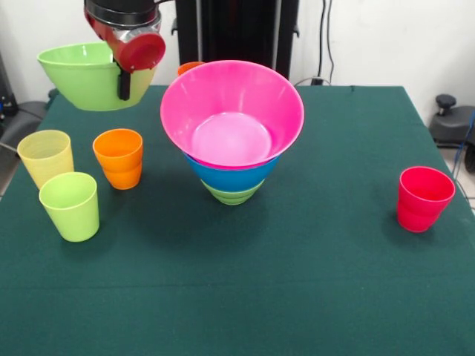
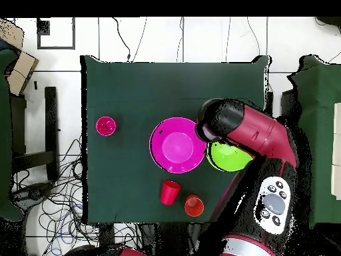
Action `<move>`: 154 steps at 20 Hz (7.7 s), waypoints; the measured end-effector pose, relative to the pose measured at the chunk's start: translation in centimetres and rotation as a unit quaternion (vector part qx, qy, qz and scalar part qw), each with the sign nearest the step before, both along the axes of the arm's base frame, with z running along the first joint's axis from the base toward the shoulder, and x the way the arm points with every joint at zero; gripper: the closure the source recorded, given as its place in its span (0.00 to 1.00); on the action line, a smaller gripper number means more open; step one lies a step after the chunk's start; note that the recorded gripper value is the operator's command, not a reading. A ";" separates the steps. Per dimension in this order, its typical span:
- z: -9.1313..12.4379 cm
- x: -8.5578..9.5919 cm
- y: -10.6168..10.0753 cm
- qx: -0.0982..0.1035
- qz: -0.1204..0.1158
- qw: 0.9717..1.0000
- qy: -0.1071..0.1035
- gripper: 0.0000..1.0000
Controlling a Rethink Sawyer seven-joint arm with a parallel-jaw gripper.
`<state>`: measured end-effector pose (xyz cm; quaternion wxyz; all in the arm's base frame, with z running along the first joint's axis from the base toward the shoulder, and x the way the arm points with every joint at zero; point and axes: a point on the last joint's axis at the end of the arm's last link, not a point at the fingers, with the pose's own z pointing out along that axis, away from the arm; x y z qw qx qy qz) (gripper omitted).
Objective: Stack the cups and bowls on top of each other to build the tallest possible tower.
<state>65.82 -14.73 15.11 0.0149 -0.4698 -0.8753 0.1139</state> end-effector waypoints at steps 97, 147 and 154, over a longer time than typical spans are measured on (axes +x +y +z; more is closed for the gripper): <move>0.3 3.0 4.7 -0.046 -0.052 0.997 -0.023 1.00; -0.2 4.0 8.2 -0.065 -0.121 0.990 -0.015 1.00; 0.1 4.0 8.8 -0.071 -0.119 0.990 -0.017 1.00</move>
